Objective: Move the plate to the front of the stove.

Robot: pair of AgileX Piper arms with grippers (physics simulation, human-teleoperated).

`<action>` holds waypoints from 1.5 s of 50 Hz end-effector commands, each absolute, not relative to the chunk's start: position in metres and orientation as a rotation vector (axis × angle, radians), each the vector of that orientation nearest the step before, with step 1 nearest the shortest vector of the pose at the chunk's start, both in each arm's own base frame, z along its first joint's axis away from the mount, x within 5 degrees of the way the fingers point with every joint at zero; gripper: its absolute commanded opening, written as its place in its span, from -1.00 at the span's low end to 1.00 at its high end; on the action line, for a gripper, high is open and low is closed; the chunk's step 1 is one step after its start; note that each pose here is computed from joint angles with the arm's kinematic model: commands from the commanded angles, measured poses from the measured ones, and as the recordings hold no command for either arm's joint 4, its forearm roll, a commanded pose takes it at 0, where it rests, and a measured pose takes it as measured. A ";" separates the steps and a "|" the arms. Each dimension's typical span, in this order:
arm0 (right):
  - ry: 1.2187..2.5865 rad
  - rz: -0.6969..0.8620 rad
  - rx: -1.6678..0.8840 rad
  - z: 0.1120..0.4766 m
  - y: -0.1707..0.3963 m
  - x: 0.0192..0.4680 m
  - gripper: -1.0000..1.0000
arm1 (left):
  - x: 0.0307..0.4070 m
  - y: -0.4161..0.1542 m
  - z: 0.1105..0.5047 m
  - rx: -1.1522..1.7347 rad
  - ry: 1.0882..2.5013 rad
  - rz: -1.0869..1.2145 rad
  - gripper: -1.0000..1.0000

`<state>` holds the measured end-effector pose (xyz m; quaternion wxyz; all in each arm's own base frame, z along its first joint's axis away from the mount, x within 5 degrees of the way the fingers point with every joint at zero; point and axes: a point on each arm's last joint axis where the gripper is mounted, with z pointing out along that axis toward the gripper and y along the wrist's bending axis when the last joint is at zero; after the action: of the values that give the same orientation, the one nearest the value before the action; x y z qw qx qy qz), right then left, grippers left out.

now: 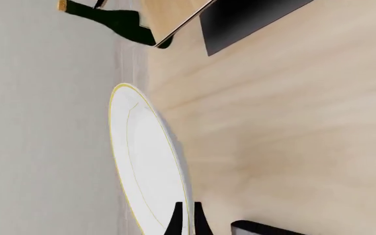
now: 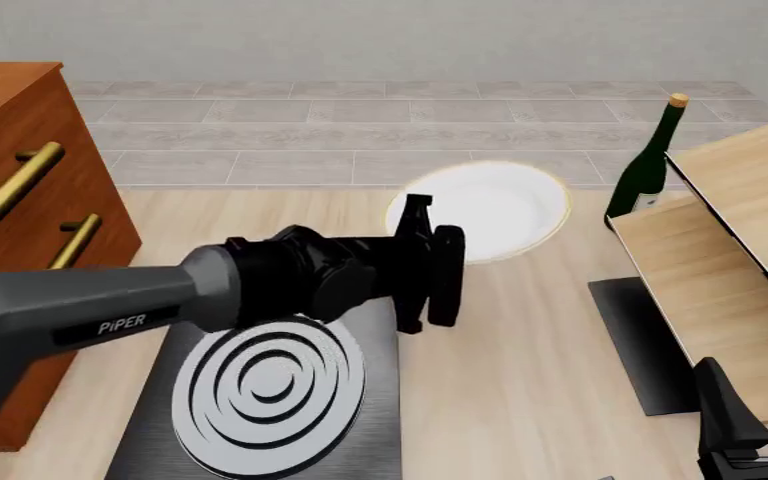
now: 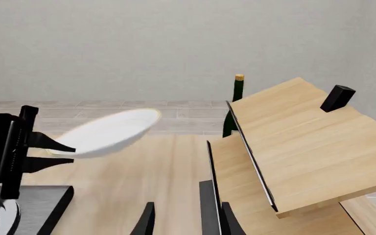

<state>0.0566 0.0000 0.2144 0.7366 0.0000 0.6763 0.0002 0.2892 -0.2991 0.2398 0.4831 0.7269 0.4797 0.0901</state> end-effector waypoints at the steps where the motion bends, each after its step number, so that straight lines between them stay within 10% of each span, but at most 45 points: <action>1: 1.485 0.000 0.000 0.214 0.000 0.057 1.00 | 0.301 -0.284 0.257 1.778 1.173 0.275 -1.00; 37: 1.485 0.000 0.000 0.214 0.000 0.057 1.00 | 0.352 -0.197 0.312 1.726 1.358 0.449 -1.00; 75: 1.485 0.000 0.000 0.214 0.000 0.057 1.00 | 0.394 -0.126 0.287 1.762 1.587 0.527 -1.00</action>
<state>0.0566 0.0000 0.2144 0.7366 0.0000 0.6763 0.0002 0.3869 -0.1374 0.2947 0.3646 0.6795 0.6048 0.1992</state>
